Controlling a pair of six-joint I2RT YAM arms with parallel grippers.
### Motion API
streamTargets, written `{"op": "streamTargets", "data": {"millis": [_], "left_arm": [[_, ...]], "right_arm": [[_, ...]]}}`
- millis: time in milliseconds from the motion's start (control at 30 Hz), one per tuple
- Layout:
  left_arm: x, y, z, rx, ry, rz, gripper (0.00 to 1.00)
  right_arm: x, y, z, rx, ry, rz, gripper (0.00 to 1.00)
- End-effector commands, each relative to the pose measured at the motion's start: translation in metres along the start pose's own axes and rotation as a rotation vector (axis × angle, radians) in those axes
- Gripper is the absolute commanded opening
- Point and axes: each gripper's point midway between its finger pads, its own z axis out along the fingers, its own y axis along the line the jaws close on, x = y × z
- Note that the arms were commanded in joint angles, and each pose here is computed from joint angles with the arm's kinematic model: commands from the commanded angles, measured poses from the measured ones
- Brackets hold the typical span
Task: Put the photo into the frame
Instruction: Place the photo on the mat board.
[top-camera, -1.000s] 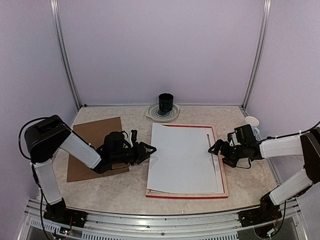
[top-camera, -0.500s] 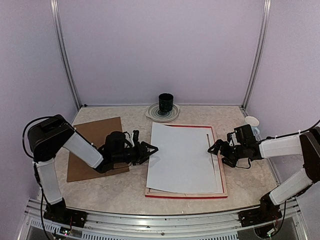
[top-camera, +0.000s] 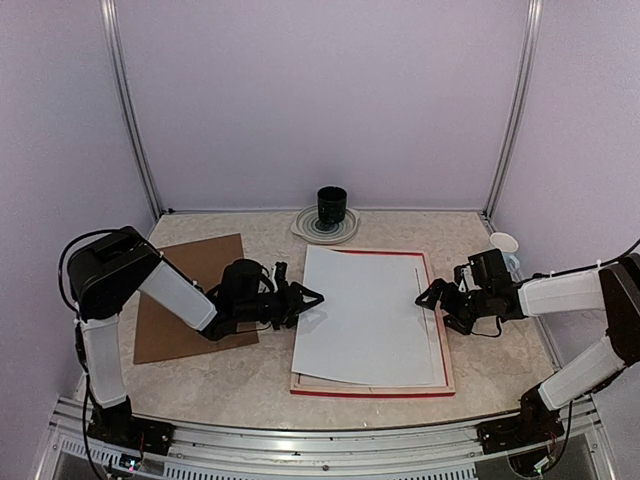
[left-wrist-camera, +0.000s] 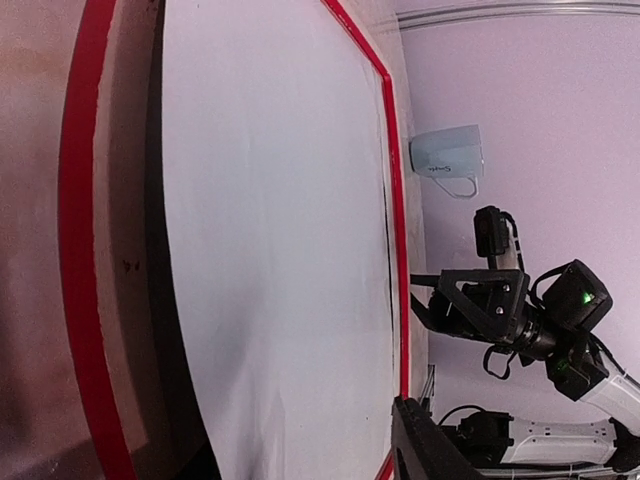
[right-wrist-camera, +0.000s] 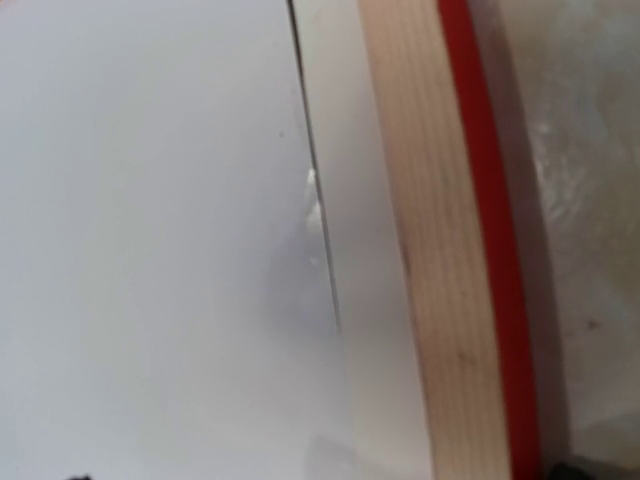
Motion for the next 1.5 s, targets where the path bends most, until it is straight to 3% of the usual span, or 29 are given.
{"op": "streamTargets", "data": {"millis": [0,633,1167,1467], "left_arm": [[0.007,0.018,0.008,-0.031,0.041,-0.065,0.43],[0.006,-0.021,-0.001,0.186,0.037,-0.062,0.02],[0.009,-0.036,-0.003,0.287,0.061,-0.063,0.0],[0.006,-0.072,-0.013,0.427,0.063,-0.028,0.0]], "right_arm": [[-0.003,0.005,0.001,-0.023,0.002,0.008,0.99],[-0.012,0.013,-0.007,-0.034,-0.019,-0.006,0.99],[-0.03,0.021,-0.025,-0.129,-0.045,0.031,0.99],[-0.03,0.021,-0.026,-0.135,-0.041,0.043,0.99]]}}
